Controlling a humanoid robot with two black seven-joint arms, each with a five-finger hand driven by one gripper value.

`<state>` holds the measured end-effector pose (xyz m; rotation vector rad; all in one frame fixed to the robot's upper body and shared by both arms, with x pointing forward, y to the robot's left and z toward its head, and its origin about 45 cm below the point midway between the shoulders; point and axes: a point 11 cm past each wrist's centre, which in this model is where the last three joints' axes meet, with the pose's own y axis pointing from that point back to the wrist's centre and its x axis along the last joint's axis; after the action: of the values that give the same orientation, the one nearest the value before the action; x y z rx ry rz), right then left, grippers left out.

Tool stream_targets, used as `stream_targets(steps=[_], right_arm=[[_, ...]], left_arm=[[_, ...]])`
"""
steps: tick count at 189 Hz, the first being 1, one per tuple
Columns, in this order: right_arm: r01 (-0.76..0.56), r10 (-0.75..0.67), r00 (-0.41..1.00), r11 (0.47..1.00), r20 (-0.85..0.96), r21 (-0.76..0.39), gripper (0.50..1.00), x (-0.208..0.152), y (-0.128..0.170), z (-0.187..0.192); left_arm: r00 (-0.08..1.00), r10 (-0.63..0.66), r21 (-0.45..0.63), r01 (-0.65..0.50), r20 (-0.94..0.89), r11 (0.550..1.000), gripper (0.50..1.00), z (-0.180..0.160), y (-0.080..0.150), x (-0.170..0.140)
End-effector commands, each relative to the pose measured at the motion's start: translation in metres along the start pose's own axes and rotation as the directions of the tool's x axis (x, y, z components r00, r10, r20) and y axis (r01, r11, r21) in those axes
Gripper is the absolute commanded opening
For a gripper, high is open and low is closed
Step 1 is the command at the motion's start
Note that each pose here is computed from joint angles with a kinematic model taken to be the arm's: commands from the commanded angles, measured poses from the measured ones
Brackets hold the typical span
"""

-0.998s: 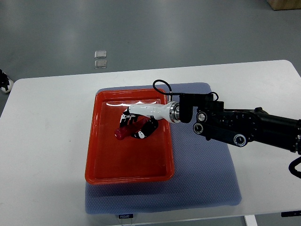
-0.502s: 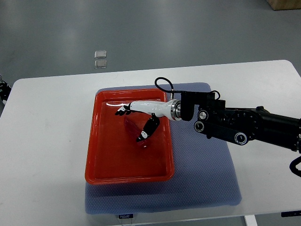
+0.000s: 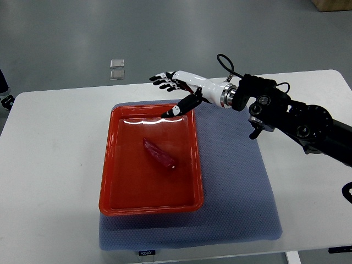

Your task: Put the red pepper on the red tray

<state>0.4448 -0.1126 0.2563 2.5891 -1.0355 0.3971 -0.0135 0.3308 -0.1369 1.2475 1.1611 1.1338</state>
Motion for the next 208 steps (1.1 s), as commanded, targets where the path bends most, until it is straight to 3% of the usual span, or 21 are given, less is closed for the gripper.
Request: stream_targets(steps=[1, 53, 99, 208], right_arm=[[-0.096, 0.087, 0.979, 0.995, 0.182, 0.039, 0.913, 0.022, 0.010, 0.000], [-0.273, 0.235, 0.841, 0.962, 0.487, 0.008, 0.915, 0.052, 0.036, 0.040], [-0.412, 0.299, 0.610, 0.911, 0.733, -0.029, 0.915, 0.066, 0.050, 0.069], [-0.599, 0.397, 0.223, 0.777, 0.890, -0.196, 0.915, 0.096, 0.088, 0.133]], left_arm=[[1.000, 0.000, 0.000, 0.000, -0.001, 1.000, 1.000, 0.000, 0.000, 0.000], [1.000, 0.000, 0.000, 0.000, -0.001, 1.000, 1.000, 0.000, 0.000, 0.000], [1.000, 0.000, 0.001, 0.000, -0.001, 1.000, 1.000, 0.000, 0.000, 0.000], [1.000, 0.000, 0.000, 0.000, -0.001, 1.000, 1.000, 0.000, 0.000, 0.000]])
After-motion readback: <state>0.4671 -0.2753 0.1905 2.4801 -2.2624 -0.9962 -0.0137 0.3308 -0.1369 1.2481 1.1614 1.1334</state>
